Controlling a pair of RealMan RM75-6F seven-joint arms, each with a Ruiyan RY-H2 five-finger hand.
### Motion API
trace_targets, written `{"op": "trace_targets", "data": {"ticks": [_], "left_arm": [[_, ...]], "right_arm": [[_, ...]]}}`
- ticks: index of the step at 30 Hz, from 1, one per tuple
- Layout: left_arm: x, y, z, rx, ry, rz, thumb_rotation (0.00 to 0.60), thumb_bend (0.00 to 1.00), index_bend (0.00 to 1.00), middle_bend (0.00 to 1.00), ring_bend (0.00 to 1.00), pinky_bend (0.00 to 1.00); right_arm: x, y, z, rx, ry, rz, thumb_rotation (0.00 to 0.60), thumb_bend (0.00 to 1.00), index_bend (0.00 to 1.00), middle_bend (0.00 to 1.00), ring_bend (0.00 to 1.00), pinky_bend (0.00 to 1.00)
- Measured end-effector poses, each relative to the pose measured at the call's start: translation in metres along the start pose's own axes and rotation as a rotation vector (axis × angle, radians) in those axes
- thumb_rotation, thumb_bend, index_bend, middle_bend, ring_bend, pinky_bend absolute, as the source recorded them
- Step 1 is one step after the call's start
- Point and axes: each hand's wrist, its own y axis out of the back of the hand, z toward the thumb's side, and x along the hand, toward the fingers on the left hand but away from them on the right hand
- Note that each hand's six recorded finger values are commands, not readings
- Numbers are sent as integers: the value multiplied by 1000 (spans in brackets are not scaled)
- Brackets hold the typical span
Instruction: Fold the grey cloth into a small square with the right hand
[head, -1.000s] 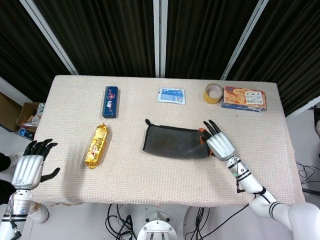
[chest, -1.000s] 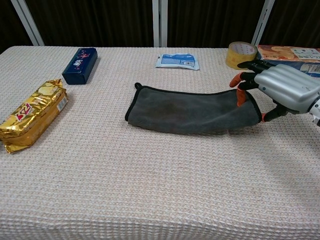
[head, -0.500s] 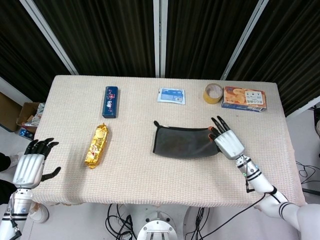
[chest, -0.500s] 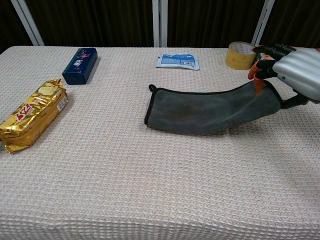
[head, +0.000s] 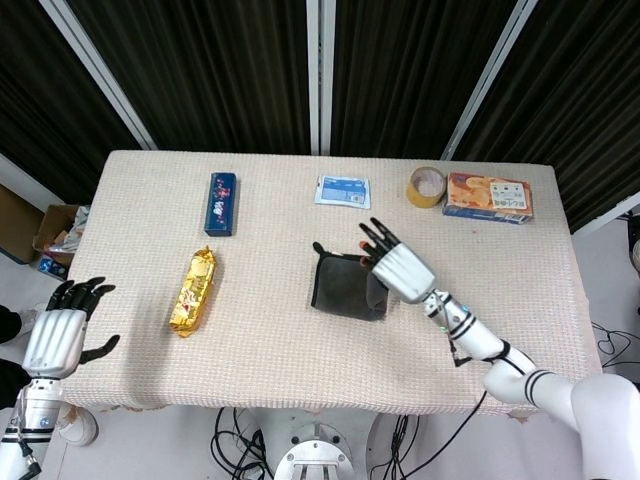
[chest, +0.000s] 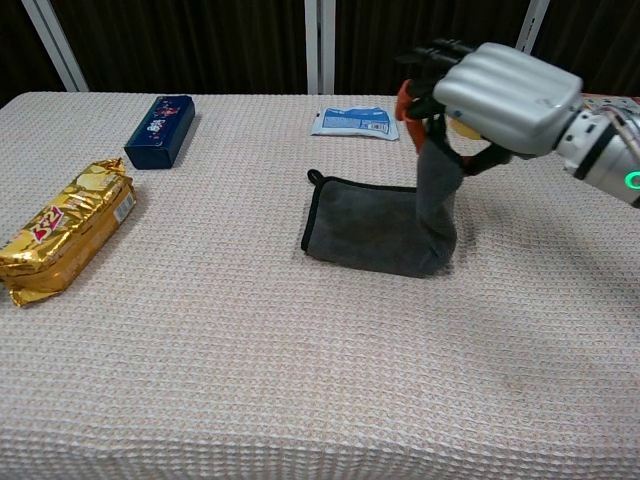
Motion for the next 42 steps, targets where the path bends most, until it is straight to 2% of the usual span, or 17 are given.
{"op": "trace_targets", "data": {"ticks": [7, 15, 17, 20, 22, 23, 25, 29, 32, 37, 42], "left_arm": [[-3, -2, -7, -8, 13, -5, 600, 176, 227, 138, 174, 120], [-5, -2, -11, -11, 19, -8, 600, 176, 227, 138, 173, 120], [-5, -2, -12, -10, 20, -7, 600, 177, 227, 138, 173, 120], [-6, -1, -12, -13, 22, -3, 600, 176, 227, 138, 174, 120], [-6, -1, -12, -14, 21, -4, 600, 177, 227, 138, 173, 120], [-5, -1, -11, -14, 20, -4, 600, 177, 226, 138, 173, 120], [-5, 0, -10, -14, 16, -2, 600, 177, 227, 138, 173, 120], [-4, 2, -9, -9, 12, 10, 600, 177, 227, 138, 173, 120], [-3, 4, -10, 5, 12, 21, 600, 177, 227, 138, 173, 120], [0, 6, -14, 47, 20, 47, 600, 176, 227, 138, 173, 119], [4, 5, -14, 66, 29, 70, 600, 177, 227, 138, 173, 119]], "right_arm": [[-48, -7, 49, 30, 115, 45, 600, 437, 716, 285, 0, 0], [-72, -24, 68, 49, 128, 100, 600, 431, 673, 274, 0, 0], [-76, -26, 70, 45, 120, 109, 600, 403, 603, 244, 0, 0], [-79, -31, 71, 41, 103, 129, 600, 241, 295, 145, 0, 0], [-80, -32, 71, 39, 84, 136, 600, 100, 62, 59, 0, 0], [-80, -33, 70, 39, 74, 138, 600, 56, 16, 31, 0, 0], [-79, -32, 68, 30, 42, 136, 600, 6, 0, 1, 0, 0], [-71, -22, 59, -24, -28, 101, 600, 0, 0, 0, 0, 0], [-58, -9, 43, -70, -95, 59, 600, 38, 0, 0, 0, 0], [-10, 18, -4, -145, -249, -2, 600, 162, 2, 83, 0, 0], [63, 47, -45, -280, -405, -3, 600, 181, 19, 105, 0, 0]]}}
